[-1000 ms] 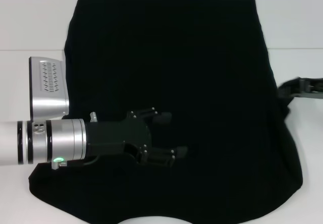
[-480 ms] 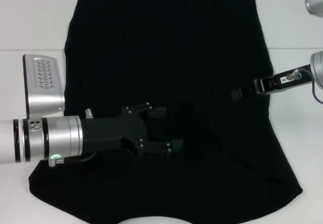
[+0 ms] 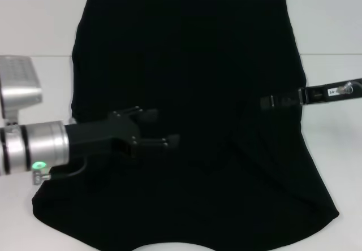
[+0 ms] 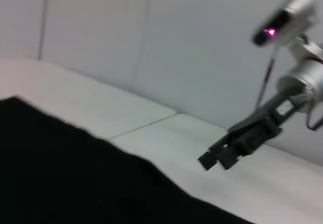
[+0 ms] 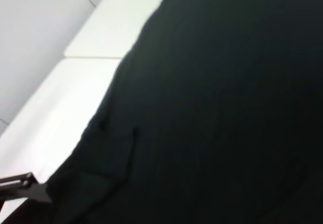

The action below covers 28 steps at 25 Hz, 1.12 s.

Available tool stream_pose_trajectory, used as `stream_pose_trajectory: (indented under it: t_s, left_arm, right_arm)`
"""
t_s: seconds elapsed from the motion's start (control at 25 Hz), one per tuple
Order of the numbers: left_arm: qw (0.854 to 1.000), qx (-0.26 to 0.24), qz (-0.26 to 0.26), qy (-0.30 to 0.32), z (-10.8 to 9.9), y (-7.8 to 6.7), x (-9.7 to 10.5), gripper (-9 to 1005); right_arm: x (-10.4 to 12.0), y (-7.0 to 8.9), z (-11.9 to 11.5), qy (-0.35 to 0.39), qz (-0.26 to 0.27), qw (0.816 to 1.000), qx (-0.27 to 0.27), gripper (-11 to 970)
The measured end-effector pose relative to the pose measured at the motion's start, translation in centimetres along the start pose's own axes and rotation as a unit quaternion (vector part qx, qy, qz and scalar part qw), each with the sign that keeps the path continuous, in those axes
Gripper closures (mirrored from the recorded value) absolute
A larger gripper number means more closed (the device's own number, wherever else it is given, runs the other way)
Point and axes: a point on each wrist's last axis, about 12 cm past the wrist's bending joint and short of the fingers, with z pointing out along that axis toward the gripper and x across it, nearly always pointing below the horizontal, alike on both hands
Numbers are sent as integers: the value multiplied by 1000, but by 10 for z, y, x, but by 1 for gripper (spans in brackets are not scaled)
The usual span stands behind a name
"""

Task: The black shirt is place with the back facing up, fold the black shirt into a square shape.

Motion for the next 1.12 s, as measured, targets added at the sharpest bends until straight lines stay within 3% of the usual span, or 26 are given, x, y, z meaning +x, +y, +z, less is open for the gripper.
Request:
stream_pose_trajectory:
  t_s: [0.12,0.28,0.6,0.84,1.12]
  left_arm:
    - [998,-14,-59,24,-22,6,1,47]
    - [989,-64,-120,55,-55,12,6,47]
    - [953,-179,-211,124,-123,14,11,48]
    - [935,-200,-232,177,-141,10,16,49]
    - [929,-188,-233,218,-138,8,19,50]
  right_arm:
    - [10,-1,1,-22,-19,999,-18,221]
    - [21,2,8,-44,-50,997,-39,170]
    - [25,7,15,-35,-92,994,-50,94]
    - [27,14,15,-23,-162,984,-74,154]
    - [20,17,15,-30,-171,982,-77,160]
